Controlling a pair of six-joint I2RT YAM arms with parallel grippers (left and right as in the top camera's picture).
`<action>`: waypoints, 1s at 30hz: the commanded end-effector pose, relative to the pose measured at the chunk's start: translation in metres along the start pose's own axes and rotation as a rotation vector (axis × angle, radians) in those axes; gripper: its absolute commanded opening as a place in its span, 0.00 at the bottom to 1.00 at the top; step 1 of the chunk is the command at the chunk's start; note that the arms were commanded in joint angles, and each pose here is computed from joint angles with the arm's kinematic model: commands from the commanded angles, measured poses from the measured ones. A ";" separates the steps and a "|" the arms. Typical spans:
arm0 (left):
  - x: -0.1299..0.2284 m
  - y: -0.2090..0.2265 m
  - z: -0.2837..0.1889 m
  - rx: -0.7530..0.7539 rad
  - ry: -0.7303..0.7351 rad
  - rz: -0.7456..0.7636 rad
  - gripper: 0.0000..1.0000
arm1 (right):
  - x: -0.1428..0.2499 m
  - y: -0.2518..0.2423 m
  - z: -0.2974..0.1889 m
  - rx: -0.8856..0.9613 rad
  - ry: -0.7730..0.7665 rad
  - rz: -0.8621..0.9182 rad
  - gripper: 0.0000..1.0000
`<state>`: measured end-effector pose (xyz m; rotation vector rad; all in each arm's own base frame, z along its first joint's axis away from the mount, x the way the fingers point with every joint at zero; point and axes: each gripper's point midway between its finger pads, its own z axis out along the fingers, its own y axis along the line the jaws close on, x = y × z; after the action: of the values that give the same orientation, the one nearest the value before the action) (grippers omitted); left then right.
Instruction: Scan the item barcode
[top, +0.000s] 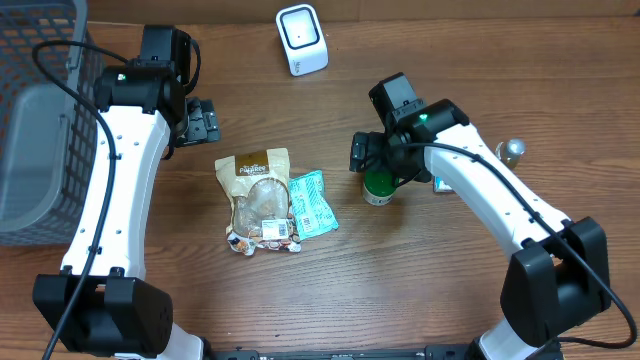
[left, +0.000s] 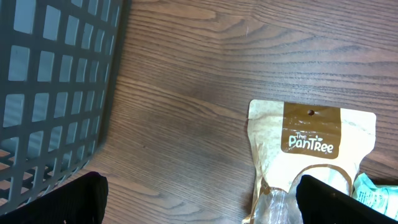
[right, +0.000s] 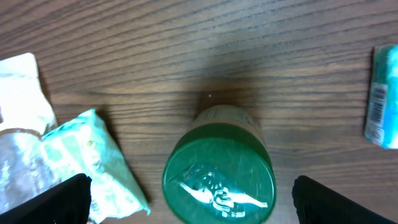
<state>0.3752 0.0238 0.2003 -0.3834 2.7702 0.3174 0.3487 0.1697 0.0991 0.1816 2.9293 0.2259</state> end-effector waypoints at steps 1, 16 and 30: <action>-0.005 0.003 -0.001 -0.012 -0.013 0.000 1.00 | 0.003 -0.009 0.011 0.031 -0.015 0.006 1.00; -0.005 0.003 -0.001 -0.012 -0.013 0.000 1.00 | 0.012 -0.026 0.040 0.076 -0.039 0.028 1.00; -0.005 0.003 -0.001 -0.012 -0.013 0.000 1.00 | 0.016 -0.029 0.051 0.076 -0.040 0.028 1.00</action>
<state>0.3752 0.0239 0.2003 -0.3840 2.7700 0.3179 0.3416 0.1525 0.0448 0.2308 2.9002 0.1326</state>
